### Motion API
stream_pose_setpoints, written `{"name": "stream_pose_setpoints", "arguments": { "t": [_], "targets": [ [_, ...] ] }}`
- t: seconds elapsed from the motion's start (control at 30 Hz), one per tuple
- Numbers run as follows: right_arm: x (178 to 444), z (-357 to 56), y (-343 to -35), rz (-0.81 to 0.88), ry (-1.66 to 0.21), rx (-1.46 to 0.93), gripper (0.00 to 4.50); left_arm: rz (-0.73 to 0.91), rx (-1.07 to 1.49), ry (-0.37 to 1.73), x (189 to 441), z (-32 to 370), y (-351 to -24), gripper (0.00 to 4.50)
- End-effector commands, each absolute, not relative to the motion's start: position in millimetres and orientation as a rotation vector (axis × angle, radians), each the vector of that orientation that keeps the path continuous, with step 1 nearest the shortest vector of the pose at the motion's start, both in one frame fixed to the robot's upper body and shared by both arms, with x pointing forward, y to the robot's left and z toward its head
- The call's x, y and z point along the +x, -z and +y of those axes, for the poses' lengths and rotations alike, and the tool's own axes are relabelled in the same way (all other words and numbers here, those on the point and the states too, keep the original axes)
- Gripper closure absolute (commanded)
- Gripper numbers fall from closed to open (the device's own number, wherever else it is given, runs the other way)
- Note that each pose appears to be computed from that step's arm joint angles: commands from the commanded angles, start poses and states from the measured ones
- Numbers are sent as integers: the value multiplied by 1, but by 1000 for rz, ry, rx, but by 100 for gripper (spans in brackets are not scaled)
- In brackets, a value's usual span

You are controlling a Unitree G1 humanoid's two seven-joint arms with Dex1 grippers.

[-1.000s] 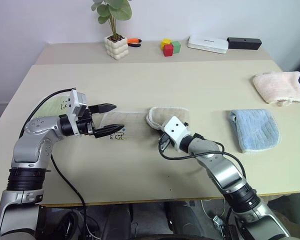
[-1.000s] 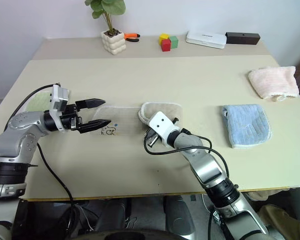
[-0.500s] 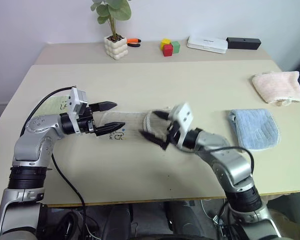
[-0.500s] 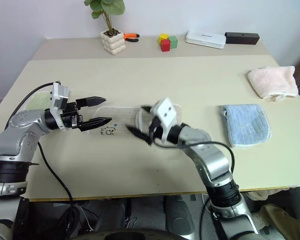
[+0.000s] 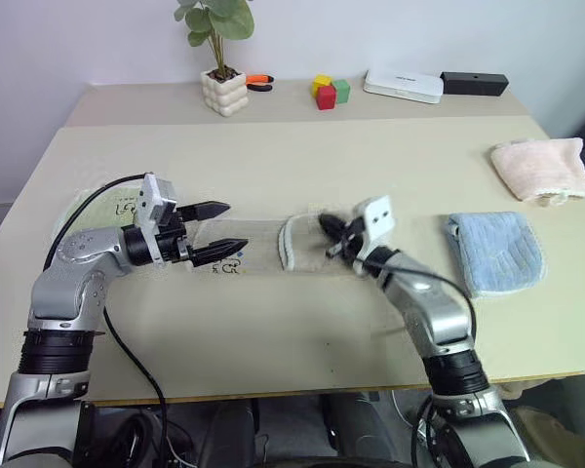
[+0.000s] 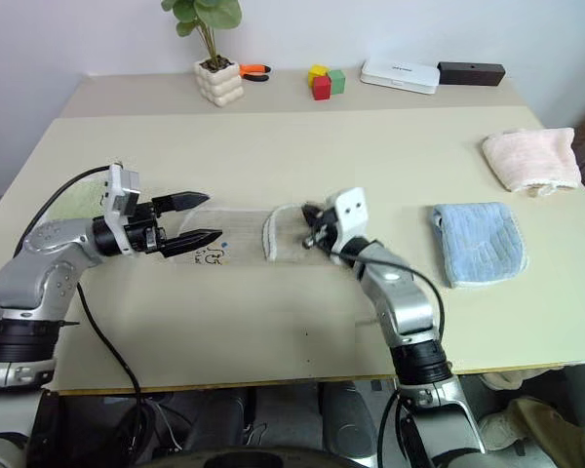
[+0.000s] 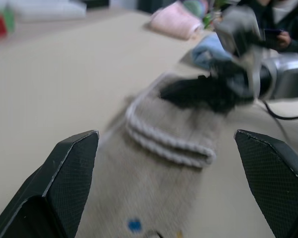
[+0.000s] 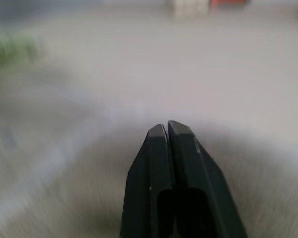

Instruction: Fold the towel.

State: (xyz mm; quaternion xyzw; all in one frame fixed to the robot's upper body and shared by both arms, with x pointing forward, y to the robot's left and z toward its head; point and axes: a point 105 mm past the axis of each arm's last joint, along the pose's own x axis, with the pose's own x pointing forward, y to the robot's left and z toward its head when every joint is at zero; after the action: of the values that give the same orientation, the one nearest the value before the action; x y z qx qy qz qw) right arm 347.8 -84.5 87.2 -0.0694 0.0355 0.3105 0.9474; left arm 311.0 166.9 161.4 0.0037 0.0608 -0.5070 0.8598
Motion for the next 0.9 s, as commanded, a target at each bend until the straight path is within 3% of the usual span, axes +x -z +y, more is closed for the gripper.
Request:
{"name": "stream_pose_setpoints", "arguments": {
  "t": [0.03, 0.2, 0.27, 0.43, 0.53, 0.67, 0.9],
  "targets": [
    [347, -95, -68, 97, -587, -235, 447, 167, -115, 1016, 300, 169, -168, 0],
    [350, -99, -65, 102, -562, -273, 447, 199, -302, 922, 285, 171, -162, 0],
    [355, -97, -84, 56, -566, -187, 395, 210, -395, 862, 283, 171, -158, 0],
    [362, -102, -147, -136, -564, -84, 173, 194, -564, 734, 275, 167, -157, 0],
    [348, -103, -179, -223, -688, -51, 22, 219, -611, 662, 266, 170, -148, 0],
    [320, -119, -198, -179, -892, -38, 6, 240, -727, 531, 259, 175, -137, 0],
    [281, -143, -208, -23, -1079, -133, 6, 267, -851, 323, 258, 185, -119, 0]
  ]
}}
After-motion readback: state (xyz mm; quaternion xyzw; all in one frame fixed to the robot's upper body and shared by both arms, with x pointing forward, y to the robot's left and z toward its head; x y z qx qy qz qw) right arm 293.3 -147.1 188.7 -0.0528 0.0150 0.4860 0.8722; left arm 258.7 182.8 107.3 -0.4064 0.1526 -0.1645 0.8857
